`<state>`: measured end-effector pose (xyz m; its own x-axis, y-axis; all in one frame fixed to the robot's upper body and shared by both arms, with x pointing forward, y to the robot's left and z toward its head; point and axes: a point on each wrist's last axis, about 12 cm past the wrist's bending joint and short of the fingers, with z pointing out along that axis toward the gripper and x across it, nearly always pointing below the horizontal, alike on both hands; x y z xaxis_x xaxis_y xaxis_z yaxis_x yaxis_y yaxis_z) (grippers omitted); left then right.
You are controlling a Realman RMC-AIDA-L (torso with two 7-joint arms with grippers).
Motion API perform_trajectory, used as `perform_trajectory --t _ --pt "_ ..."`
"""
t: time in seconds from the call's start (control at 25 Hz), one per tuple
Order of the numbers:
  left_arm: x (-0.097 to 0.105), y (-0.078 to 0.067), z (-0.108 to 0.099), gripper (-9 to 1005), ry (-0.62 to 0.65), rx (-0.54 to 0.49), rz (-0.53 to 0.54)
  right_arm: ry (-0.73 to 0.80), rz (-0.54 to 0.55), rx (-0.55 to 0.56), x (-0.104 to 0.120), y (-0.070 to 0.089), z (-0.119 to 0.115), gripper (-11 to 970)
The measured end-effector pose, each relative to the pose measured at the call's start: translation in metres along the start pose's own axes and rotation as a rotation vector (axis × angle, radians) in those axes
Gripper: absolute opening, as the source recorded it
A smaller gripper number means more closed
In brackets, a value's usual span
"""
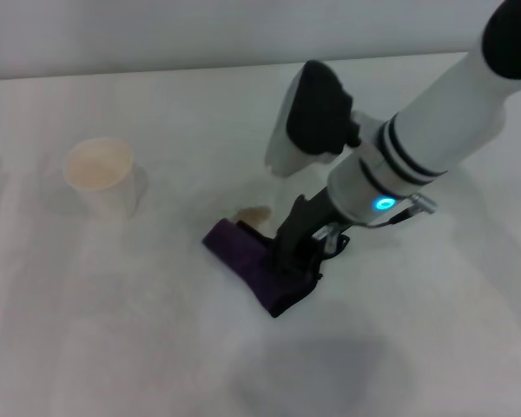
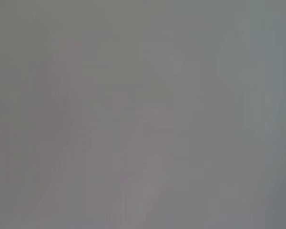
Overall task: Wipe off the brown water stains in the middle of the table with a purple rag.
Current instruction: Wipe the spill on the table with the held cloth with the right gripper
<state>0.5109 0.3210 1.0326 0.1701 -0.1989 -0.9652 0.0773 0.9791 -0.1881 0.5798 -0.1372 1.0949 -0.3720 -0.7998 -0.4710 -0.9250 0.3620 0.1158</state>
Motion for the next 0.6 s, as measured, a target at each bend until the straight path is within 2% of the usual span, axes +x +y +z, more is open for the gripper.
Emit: perform_trajectory --t 0.16,0.32,0.4,0.6 --pt "0.000 0.000 0.001 892 -0.001 0.001 0.000 -0.012 -0.052 -0.008 -0.009 0.011 0.010 92" --pt "0.000 -0.001 0.000 892 0.000 0.003 0.001 -0.014 -0.063 0.020 -0.012 0.012 0.017 92" --pt "0.000 -0.001 0.000 893 0.002 0.006 0.001 -0.019 -0.048 0.045 -0.011 0.008 0.018 92" --pt "0.000 -0.001 0.000 893 0.003 0.009 0.003 -0.040 0.030 0.128 -0.001 -0.016 0.011 93"
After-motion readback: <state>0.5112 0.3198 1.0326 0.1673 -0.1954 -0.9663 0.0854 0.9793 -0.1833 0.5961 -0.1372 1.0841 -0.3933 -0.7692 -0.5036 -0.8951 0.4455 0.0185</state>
